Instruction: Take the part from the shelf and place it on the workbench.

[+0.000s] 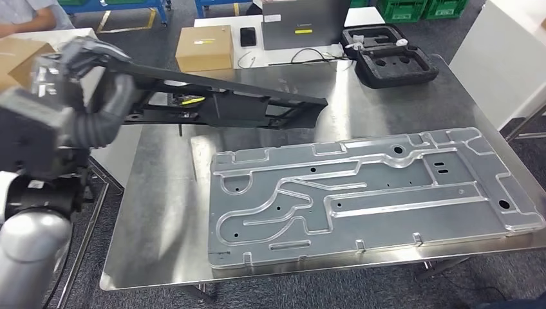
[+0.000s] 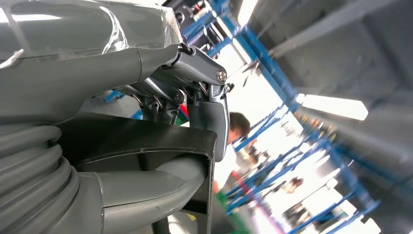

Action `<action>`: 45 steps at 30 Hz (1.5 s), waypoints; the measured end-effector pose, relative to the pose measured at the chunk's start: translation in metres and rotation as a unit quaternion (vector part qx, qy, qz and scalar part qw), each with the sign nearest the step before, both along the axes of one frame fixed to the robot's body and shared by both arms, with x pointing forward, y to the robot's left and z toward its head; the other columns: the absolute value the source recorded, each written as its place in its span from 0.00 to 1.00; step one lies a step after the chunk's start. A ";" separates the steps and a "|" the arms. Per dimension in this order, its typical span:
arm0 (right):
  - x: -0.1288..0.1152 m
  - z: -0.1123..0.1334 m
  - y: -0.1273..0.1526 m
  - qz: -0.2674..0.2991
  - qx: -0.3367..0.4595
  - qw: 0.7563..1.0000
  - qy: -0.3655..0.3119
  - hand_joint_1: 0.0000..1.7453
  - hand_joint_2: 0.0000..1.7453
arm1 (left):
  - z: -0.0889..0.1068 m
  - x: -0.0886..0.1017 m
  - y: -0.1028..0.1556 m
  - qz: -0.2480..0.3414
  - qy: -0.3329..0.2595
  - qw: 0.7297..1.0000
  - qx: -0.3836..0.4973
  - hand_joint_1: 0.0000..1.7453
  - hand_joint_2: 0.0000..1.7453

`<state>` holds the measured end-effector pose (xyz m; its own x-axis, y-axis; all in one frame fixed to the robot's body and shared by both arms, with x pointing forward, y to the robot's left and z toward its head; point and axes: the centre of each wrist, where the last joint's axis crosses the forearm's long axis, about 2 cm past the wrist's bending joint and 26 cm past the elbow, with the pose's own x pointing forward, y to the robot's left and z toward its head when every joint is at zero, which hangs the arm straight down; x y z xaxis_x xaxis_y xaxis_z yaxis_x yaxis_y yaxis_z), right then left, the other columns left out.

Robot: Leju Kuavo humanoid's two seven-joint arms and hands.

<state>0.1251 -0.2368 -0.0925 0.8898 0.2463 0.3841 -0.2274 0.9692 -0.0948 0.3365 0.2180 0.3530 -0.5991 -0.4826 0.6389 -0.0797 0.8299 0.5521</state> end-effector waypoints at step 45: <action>0.001 0.004 0.027 0.031 0.021 0.999 -0.006 0.00 0.00 | -0.044 0.048 -0.076 -0.004 0.180 0.977 0.112 0.00 0.00</action>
<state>0.1259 -0.2100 -0.0887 0.8691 0.2837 0.4052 -0.2856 0.9566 -0.0574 0.3844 0.1418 0.3085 -0.3596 -0.6309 0.6875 0.1585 0.6848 0.7113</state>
